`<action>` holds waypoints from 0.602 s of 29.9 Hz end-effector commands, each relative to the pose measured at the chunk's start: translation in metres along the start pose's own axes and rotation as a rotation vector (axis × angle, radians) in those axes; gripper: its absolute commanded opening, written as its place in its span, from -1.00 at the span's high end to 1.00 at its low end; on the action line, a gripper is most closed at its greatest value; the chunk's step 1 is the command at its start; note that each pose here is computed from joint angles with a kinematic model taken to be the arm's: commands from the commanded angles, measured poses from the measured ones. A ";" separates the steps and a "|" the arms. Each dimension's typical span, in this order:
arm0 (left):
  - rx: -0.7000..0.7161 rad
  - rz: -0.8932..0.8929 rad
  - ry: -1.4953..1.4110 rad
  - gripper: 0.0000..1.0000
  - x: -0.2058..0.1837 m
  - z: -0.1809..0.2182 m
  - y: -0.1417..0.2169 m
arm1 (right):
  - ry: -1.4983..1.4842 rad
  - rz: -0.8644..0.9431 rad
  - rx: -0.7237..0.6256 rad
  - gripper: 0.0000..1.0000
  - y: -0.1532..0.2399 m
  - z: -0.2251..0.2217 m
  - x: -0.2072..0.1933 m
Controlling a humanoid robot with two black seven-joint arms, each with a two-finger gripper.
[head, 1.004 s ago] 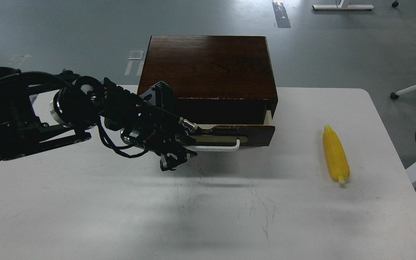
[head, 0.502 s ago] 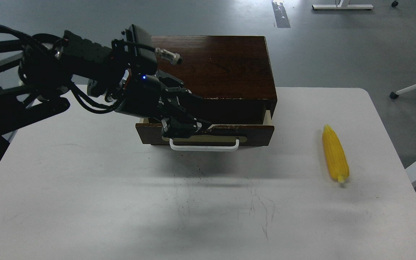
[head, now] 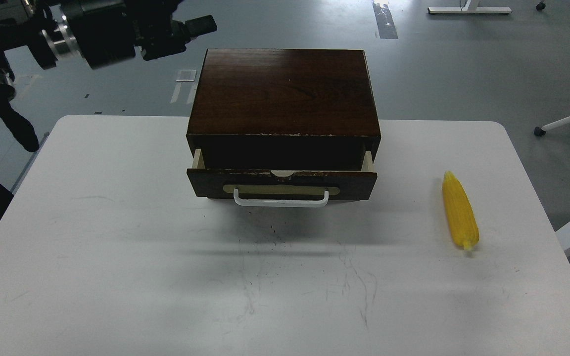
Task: Put corn in drawer with both arms
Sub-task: 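Release the handle and lift the left arm away from the box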
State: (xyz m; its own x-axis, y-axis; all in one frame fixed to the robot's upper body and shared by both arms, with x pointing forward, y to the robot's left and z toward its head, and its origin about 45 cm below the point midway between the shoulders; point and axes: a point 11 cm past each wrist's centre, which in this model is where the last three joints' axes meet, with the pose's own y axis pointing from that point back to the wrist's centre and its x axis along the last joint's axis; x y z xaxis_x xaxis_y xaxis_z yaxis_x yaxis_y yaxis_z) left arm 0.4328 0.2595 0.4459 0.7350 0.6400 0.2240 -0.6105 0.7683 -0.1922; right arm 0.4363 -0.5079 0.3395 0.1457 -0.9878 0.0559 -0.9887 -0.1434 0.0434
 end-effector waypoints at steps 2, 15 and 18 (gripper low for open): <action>-0.150 0.249 0.260 -0.95 0.050 0.001 0.026 | 0.214 -0.092 -0.139 -1.00 -0.010 0.001 -0.016; -0.288 0.617 0.569 -0.95 0.103 -0.071 0.072 | 0.613 -0.496 -0.381 -1.00 -0.020 0.049 -0.109; -0.306 0.638 0.592 -0.95 0.104 -0.076 0.082 | 0.678 -0.562 -0.421 -1.00 -0.009 0.068 -0.123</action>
State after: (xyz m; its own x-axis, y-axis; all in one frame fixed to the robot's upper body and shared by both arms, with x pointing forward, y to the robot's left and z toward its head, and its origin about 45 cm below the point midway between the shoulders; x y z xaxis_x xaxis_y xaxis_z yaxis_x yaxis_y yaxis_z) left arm 0.4844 0.3813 0.3883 0.3820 0.7856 -0.4867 -0.9035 0.2067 -0.3755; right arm 0.4383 -0.4024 0.2836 0.6521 -0.5989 0.4649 -0.7473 -0.4043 0.5273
